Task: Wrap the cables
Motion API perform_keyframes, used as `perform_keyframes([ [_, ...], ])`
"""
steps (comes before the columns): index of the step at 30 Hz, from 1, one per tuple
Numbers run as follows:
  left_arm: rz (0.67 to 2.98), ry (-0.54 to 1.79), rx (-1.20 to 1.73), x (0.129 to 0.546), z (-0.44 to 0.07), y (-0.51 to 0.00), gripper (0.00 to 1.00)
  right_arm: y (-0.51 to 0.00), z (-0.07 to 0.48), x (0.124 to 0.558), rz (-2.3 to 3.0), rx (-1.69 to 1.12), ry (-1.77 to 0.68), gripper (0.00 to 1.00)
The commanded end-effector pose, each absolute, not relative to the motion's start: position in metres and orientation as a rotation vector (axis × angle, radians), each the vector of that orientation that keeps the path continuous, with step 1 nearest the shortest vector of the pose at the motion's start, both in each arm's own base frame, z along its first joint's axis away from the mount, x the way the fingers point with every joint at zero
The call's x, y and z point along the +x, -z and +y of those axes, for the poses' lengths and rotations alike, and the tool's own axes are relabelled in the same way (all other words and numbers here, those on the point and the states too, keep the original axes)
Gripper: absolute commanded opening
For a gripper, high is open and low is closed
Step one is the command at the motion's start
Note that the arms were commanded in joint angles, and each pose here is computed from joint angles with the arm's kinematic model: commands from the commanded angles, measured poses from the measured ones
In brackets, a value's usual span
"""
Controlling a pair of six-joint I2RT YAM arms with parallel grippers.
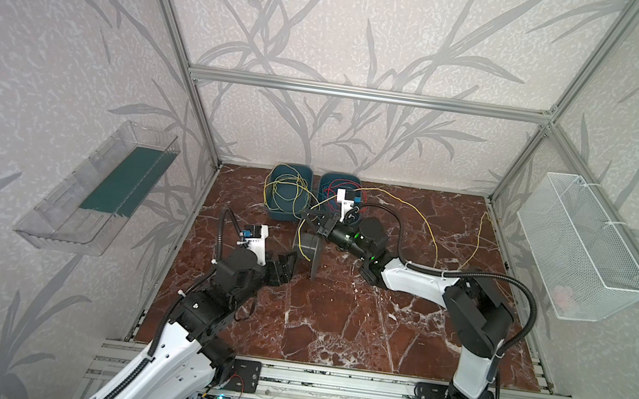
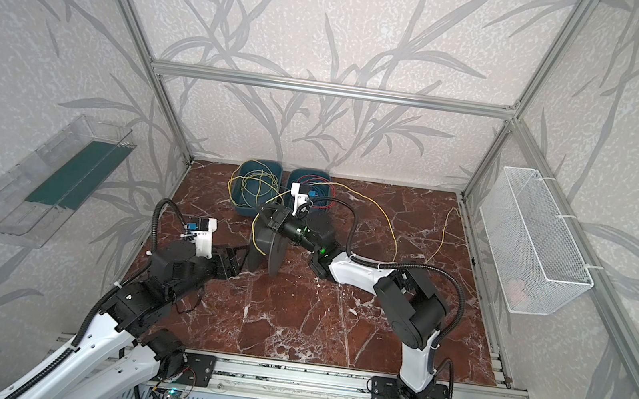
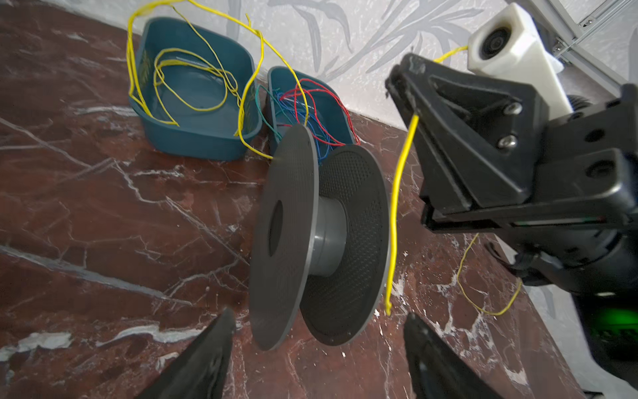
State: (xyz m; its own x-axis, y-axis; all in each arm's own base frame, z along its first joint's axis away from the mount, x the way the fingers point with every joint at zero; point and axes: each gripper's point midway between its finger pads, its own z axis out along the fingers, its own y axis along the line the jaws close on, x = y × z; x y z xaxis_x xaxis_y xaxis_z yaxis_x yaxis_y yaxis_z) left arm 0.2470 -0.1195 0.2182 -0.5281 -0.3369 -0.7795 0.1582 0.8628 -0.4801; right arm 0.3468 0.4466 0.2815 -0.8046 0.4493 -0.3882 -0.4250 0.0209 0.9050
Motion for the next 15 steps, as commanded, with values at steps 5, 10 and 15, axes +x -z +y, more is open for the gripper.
perform_keyframes([
  [5, 1.996, 0.690, -0.153, 0.267, -0.130, -0.225, 0.79, -0.312, 0.446, 0.351, 1.492, -0.009, -1.897, 0.00],
  [10, 2.018, 0.646, -0.178, 0.279, -0.127, -0.212, 0.73, -0.308, 0.448, 0.353, 1.502, -0.019, -1.891, 0.00],
  [15, 1.982, 0.597, -0.190, 0.287, -0.118, -0.215, 0.73, -0.299, 0.451, 0.355, 1.523, -0.014, -1.892, 0.00],
])
